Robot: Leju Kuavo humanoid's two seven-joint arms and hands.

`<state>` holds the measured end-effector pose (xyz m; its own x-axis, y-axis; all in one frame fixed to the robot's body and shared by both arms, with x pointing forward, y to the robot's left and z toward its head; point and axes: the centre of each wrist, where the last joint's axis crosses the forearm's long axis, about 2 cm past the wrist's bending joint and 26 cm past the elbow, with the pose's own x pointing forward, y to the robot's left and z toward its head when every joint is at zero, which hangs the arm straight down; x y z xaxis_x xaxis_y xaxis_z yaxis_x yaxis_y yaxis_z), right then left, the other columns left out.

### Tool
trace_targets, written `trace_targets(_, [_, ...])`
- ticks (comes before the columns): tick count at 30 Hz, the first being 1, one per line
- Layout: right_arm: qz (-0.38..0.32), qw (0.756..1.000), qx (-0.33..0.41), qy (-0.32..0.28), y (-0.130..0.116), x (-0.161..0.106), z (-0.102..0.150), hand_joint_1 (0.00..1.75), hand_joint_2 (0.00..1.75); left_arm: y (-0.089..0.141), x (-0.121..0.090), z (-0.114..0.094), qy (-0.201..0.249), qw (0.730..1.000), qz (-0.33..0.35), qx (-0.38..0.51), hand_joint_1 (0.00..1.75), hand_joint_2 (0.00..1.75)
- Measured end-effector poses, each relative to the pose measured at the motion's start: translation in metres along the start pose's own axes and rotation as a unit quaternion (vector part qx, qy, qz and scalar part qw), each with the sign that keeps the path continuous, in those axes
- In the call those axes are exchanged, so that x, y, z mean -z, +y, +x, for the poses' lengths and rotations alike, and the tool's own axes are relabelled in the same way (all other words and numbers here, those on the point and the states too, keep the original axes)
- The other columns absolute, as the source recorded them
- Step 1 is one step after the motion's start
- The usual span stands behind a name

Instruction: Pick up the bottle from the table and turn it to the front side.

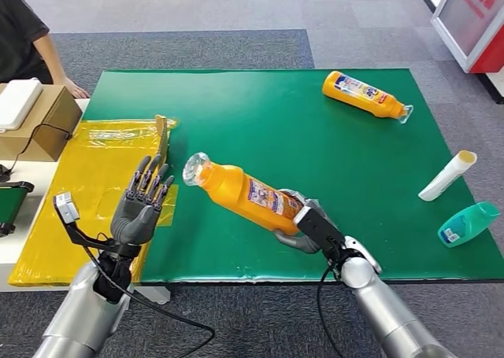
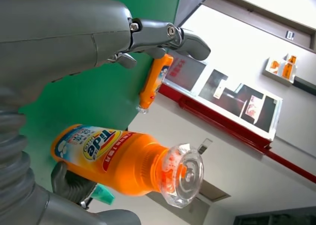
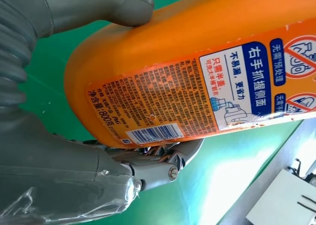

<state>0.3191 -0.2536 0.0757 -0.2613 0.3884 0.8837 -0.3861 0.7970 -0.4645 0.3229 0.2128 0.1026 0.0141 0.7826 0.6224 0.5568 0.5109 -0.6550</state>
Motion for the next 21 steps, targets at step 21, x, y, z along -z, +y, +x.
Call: trace_targets(21, [-0.005, 0.995, -0.086, -0.058, -0.012, 0.035, 0.036, 1.75, 1.75, -0.004, 0.021, -0.006, 0.078, 0.992, -0.069, 0.073, 0.00, 1.75])
